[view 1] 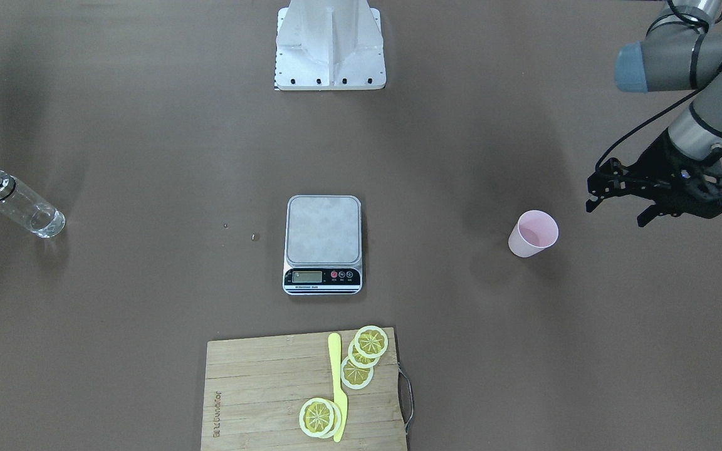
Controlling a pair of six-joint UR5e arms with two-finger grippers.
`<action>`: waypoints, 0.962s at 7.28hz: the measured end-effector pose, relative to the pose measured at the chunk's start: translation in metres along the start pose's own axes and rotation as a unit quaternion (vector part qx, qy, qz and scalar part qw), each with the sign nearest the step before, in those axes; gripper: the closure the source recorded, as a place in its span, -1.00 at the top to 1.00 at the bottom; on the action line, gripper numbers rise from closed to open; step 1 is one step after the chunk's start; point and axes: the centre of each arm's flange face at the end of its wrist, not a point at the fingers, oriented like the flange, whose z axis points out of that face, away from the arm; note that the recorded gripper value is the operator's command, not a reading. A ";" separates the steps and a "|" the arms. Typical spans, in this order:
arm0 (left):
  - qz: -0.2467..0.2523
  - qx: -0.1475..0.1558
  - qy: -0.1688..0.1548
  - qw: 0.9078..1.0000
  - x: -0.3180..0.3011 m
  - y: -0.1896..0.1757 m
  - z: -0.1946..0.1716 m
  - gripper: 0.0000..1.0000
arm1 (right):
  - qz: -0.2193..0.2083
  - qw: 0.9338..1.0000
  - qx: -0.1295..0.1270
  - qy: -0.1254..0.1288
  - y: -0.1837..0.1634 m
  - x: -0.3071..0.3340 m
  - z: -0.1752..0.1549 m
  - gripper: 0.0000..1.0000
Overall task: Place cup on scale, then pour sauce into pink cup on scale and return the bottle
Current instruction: 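Lower the left gripper onto the pink cup and grasp it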
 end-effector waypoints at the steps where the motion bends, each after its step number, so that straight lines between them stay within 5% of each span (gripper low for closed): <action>1: -0.011 -0.008 -0.001 1.000 0.016 -0.003 0.017 0.93 | 0.000 1.000 0.000 0.000 0.000 0.000 0.000 1.00; 3: -0.007 -0.010 -0.013 1.000 0.038 -0.006 0.042 0.63 | -0.001 1.000 0.000 0.000 0.000 -0.001 0.000 1.00; 4: -0.002 -0.011 -0.017 1.000 0.043 -0.007 0.049 0.24 | -0.001 1.000 0.000 -0.001 0.000 -0.001 0.000 1.00; 7: 0.004 -0.017 -0.022 1.000 0.044 -0.004 0.060 -0.06 | -0.001 1.000 0.000 -0.001 0.000 -0.001 -0.001 1.00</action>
